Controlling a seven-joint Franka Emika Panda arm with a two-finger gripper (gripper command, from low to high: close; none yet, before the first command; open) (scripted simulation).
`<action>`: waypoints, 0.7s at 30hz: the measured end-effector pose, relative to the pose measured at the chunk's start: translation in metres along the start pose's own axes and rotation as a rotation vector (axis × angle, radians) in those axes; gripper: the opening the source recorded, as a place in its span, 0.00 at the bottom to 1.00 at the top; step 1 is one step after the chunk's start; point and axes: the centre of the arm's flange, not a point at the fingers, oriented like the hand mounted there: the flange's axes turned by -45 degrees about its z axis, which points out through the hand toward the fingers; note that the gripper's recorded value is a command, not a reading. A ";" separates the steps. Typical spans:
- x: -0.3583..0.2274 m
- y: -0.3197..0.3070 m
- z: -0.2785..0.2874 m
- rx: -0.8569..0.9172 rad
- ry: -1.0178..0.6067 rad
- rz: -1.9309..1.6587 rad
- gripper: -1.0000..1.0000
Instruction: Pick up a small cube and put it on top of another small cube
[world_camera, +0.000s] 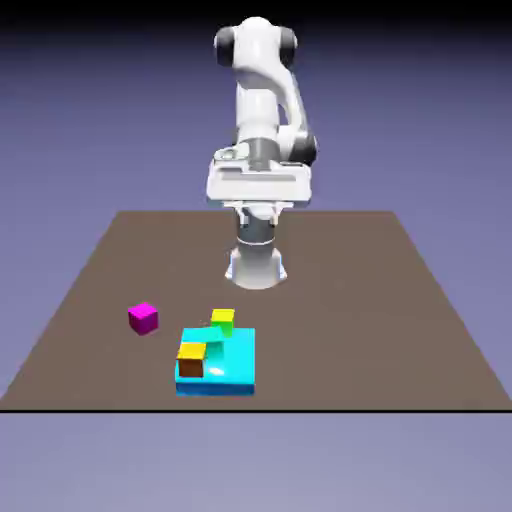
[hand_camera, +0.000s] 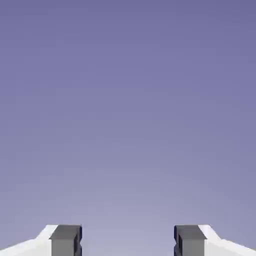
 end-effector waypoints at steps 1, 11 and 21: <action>-0.007 0.012 0.011 -0.009 -0.041 -0.036 0.50; -0.116 0.127 0.096 0.007 -0.486 -0.386 0.50; -0.274 0.228 0.110 0.236 -0.949 -0.687 0.50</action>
